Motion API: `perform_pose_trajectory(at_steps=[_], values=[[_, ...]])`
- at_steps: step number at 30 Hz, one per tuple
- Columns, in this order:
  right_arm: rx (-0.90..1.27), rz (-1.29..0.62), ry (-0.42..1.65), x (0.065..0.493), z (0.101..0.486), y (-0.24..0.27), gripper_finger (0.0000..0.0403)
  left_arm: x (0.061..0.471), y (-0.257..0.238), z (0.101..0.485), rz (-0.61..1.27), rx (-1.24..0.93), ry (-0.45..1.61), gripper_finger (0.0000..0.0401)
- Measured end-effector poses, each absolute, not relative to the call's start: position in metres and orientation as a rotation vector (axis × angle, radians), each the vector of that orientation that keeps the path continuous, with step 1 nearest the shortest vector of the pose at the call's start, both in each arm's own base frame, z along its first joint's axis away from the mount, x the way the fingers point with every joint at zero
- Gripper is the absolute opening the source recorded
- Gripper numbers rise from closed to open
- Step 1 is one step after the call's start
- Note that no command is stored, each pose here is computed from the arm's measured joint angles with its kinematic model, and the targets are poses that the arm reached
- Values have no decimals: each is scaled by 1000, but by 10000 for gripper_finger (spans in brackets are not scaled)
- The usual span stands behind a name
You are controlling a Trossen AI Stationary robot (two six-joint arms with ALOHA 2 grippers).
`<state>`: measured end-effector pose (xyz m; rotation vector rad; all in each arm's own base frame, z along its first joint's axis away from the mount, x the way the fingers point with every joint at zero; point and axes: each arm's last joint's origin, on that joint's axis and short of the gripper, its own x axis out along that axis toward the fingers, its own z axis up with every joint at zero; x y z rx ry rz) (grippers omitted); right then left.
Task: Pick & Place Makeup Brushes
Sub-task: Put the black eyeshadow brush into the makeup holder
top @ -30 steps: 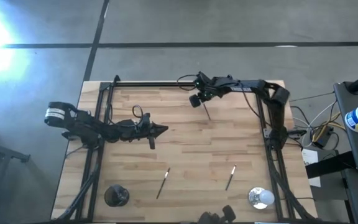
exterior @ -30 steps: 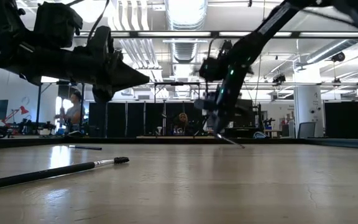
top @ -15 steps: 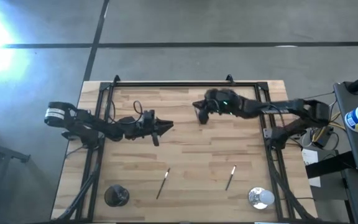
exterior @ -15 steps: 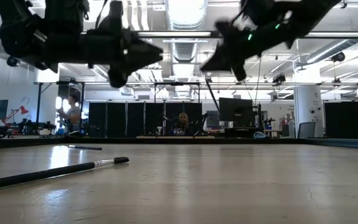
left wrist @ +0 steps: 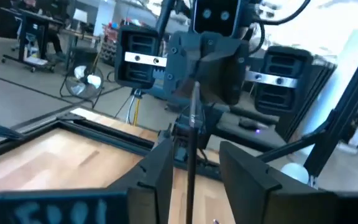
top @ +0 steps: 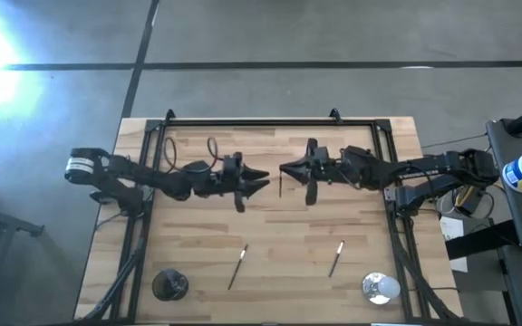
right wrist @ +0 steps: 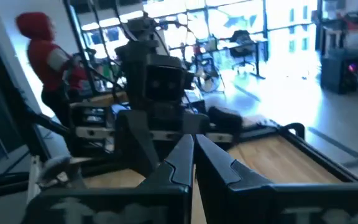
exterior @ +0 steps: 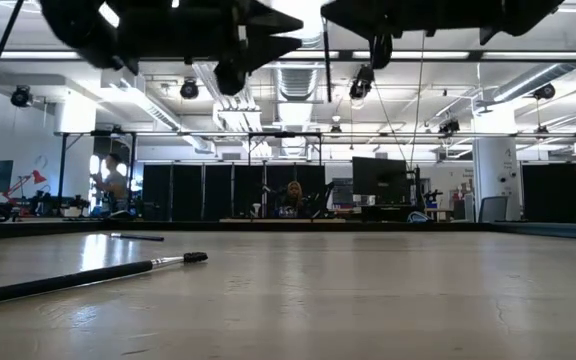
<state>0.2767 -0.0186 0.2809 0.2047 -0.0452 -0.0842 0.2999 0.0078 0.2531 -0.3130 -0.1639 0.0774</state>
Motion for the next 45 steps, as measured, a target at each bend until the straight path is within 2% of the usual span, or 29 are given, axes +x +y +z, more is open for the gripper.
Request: perform_pose_trajectory(at_steps=[9,23,26,30,31,37,42,45], values=[[177,-51,-115,278,288,-13,8,311,6,278,8,-266,-181,124],[168,-21,-143,278,291,-11,8,338,10,283,0,-190,-187,122],[155,-15,-141,278,291,-10,8,336,10,287,-1,-174,-195,98],[152,-14,-137,278,290,-10,9,334,10,288,3,-174,-181,23],[150,-15,-131,278,290,-10,10,334,11,287,6,-178,-167,15],[151,-28,-120,273,293,-10,44,331,14,284,40,-185,35,9],[148,-34,-88,259,300,-10,82,309,10,298,74,-195,145,9],[145,-46,-56,250,300,-9,85,292,2,304,82,-233,229,9]])
